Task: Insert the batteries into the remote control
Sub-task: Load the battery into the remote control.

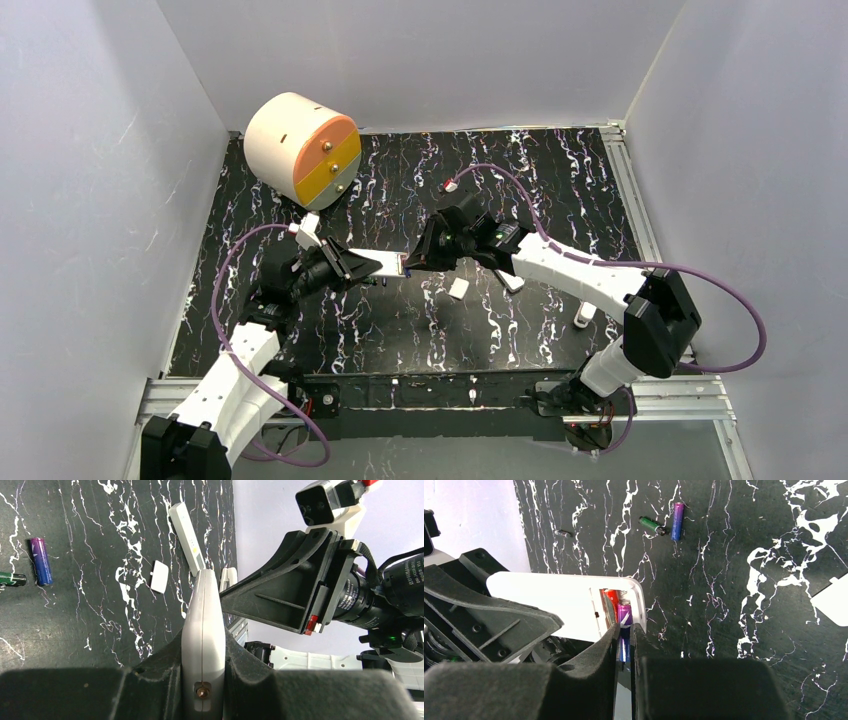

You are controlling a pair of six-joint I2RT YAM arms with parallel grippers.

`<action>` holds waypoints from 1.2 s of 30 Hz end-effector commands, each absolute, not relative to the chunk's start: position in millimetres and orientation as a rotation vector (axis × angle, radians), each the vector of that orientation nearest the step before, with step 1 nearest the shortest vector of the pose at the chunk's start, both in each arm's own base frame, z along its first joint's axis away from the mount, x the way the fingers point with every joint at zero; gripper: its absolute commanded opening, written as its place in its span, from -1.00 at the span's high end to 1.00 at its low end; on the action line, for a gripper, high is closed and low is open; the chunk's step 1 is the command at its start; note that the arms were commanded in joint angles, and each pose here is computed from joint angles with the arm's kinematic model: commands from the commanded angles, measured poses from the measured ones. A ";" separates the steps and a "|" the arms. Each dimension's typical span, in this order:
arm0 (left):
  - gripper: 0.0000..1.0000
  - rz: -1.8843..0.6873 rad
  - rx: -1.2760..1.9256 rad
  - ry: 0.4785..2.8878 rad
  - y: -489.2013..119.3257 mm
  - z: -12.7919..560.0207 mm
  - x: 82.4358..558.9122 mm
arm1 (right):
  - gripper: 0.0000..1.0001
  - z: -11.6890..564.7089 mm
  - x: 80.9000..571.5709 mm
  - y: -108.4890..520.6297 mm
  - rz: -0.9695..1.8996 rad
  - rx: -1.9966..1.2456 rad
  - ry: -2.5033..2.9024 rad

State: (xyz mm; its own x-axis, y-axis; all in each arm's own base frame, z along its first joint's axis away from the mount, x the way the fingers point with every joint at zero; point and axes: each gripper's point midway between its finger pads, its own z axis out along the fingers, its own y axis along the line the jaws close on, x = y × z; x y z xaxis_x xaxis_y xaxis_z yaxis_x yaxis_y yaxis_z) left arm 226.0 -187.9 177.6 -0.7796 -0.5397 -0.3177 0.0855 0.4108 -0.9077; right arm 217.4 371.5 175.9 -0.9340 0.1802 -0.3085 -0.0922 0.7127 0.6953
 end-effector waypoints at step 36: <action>1.00 -1.619 -0.560 1.973 -197.4 247.9 232.0 | -0.90 295.1 230.6 343.5 1.459 0.224 1.933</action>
